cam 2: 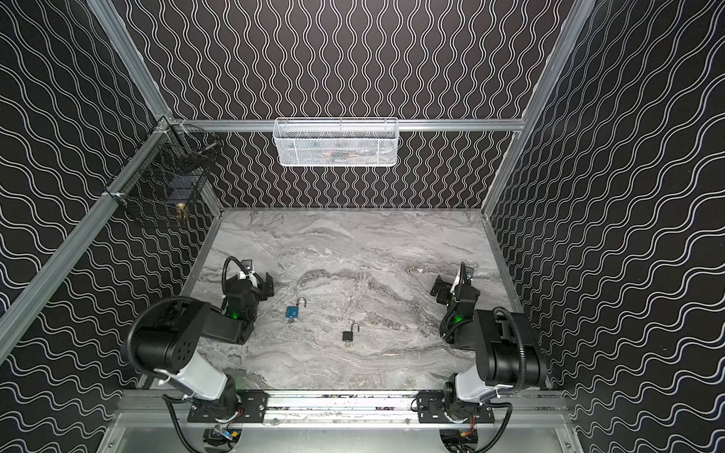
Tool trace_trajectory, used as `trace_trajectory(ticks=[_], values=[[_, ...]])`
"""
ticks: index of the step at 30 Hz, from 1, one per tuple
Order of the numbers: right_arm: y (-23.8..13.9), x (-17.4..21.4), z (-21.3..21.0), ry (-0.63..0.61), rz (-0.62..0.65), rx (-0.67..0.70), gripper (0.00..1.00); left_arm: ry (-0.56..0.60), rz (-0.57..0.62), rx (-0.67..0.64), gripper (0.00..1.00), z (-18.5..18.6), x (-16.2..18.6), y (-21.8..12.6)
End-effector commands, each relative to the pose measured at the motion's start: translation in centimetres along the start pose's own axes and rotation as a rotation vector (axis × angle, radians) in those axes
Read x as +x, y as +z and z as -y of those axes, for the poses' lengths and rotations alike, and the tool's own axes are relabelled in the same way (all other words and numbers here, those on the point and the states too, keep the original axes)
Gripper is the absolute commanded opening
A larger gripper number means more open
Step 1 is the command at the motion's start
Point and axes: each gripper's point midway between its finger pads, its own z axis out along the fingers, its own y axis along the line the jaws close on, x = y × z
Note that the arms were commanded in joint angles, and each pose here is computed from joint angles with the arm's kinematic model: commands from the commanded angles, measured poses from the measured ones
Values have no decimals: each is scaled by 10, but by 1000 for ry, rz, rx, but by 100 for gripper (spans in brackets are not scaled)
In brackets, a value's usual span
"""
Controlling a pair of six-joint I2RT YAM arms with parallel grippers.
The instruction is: Unlock with the key
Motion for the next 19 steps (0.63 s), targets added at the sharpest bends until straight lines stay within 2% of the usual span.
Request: trace_trajectory(ticks=[1, 2, 4, 7, 10, 13, 16, 19], values=[[-5, -41, -12, -40, 195, -46, 99, -7, 26, 28, 99, 4, -17, 8], [-4, -40, -13, -42, 180, -38, 99, -14, 58, 23, 99, -1, -20, 9], [0, -32, -16, -52, 111, -37, 99, -19, 28, 31, 99, 0, -16, 8], [-4, -39, -19, -64, 181, -59, 99, -20, 41, 29, 99, -1, -18, 7], [0, -33, -18, -57, 125, -51, 99, -16, 43, 26, 99, -1, -18, 8], [-3, -38, -19, -65, 170, -58, 99, -17, 49, 25, 99, -1, -19, 8], [1, -34, -18, -62, 131, -54, 99, -17, 51, 24, 99, -1, -20, 8], [-2, -37, -19, -63, 165, -60, 99, -17, 51, 23, 99, -1, -19, 8]])
